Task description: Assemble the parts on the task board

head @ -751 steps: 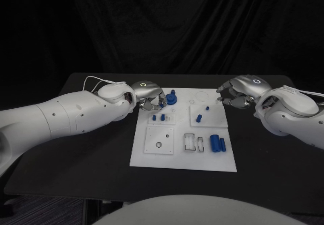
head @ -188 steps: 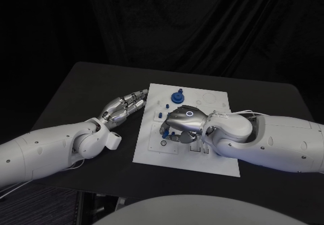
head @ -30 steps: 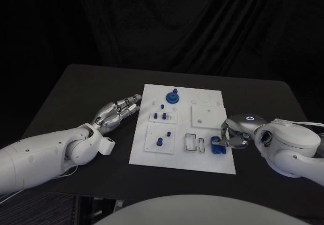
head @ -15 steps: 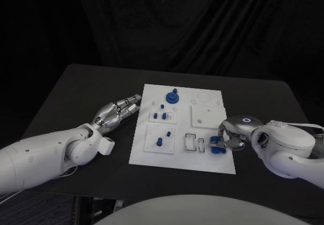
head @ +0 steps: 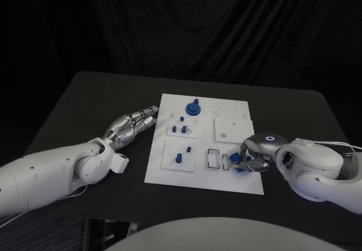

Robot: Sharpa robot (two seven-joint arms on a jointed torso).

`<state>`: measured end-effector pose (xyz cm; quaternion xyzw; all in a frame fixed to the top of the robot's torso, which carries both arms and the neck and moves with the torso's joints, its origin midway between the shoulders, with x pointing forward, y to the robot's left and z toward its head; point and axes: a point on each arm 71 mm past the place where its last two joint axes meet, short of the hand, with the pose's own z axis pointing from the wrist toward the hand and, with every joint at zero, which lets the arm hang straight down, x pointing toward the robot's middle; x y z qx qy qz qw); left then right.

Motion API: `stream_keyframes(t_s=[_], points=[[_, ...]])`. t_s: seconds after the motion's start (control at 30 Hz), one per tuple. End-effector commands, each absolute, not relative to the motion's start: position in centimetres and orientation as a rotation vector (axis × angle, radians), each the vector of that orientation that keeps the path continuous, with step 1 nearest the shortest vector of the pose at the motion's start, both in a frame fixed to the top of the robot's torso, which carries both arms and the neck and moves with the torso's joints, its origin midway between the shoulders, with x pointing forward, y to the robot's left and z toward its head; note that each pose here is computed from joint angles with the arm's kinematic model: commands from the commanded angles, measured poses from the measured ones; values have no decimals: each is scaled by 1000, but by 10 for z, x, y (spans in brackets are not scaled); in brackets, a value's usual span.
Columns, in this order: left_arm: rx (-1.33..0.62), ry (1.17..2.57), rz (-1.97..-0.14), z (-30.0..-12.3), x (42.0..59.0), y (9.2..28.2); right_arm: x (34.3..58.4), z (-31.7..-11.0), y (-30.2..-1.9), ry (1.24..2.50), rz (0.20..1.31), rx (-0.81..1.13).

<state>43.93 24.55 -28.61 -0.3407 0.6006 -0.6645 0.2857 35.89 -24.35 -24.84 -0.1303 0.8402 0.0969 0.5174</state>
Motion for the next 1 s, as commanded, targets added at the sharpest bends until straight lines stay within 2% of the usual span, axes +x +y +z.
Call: stream_keyframes(t_s=[0.03, 0.73, 1.0], points=[[-909, 1595, -1805, -285, 439, 244, 358, -250, -243, 2014, 241, -324], [-918, 1619, -1808, -287, 438, 243, 363, -259, -237, 2060, 217, -366], [-921, 1624, -1807, -288, 438, 243, 364, -261, -239, 2089, 252, -285]])
